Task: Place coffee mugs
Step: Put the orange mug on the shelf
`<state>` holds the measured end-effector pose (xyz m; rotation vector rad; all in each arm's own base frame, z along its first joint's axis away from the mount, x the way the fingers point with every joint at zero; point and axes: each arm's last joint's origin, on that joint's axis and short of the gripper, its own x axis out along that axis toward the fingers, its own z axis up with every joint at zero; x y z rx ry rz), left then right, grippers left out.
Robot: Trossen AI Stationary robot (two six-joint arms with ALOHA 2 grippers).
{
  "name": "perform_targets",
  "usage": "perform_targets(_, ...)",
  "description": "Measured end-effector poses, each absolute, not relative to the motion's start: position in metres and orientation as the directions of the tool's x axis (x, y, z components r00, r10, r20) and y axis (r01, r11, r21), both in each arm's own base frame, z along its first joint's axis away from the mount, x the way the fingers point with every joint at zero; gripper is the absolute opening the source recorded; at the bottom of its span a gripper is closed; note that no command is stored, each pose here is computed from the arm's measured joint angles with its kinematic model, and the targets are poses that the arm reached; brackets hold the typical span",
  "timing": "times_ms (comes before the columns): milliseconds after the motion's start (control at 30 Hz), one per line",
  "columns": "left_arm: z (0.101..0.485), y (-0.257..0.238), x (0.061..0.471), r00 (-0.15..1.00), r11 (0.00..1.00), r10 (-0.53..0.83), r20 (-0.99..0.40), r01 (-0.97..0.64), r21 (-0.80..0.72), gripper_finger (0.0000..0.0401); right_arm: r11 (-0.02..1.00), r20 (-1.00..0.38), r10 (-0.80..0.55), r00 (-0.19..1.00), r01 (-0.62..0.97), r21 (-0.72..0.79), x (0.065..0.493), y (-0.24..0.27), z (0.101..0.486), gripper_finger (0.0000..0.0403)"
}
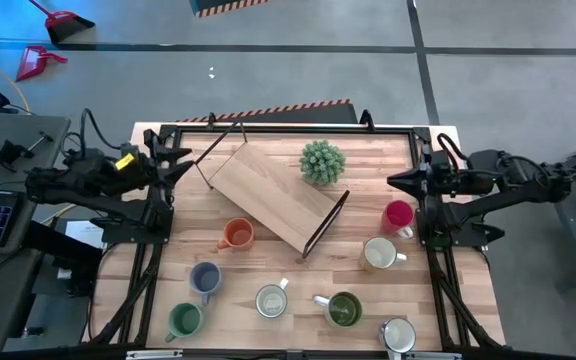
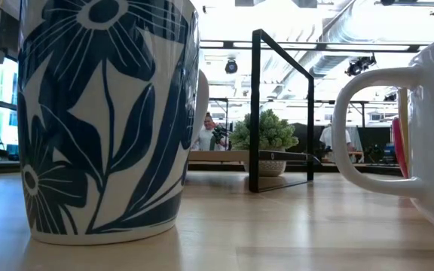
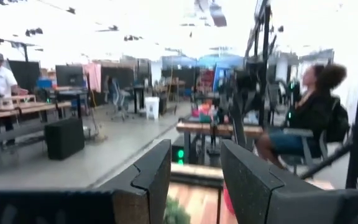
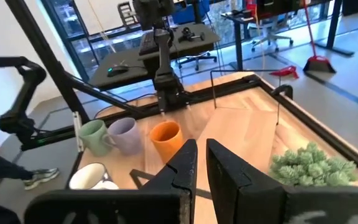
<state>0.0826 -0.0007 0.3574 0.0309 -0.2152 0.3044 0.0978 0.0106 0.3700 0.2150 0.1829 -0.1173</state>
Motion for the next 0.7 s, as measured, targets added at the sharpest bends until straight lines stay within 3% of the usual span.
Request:
perform_targets(400, 0.358, -0.002, 0.106, 0.901, 0.920, 0.390, 0.192, -0.392, -0.026, 0.0131, 0.938, -0.135, -0.316, 0.939, 0.331, 0.101, 0.113, 0.007, 0.375, 0.0024)
perform_targets(533, 0.360, -0.002, 0.105, 0.895, 0.919, 0.394, 0.209, -0.382, -0.096, 0.0131, 0.935, -0.083, -0.321, 0.943, 0.330, 0.129, 0.114, 0.007, 0.381, 0.0024)
perform_targets(700, 0.357, -0.001, 0.113, 0.868, 0.885, 0.464, 0.179, -0.462, -0.055, 0.0132, 0.943, -0.060, -0.316, 0.947, 0.320, 0.093, 0.118, 0.008, 0.383, 0.0024)
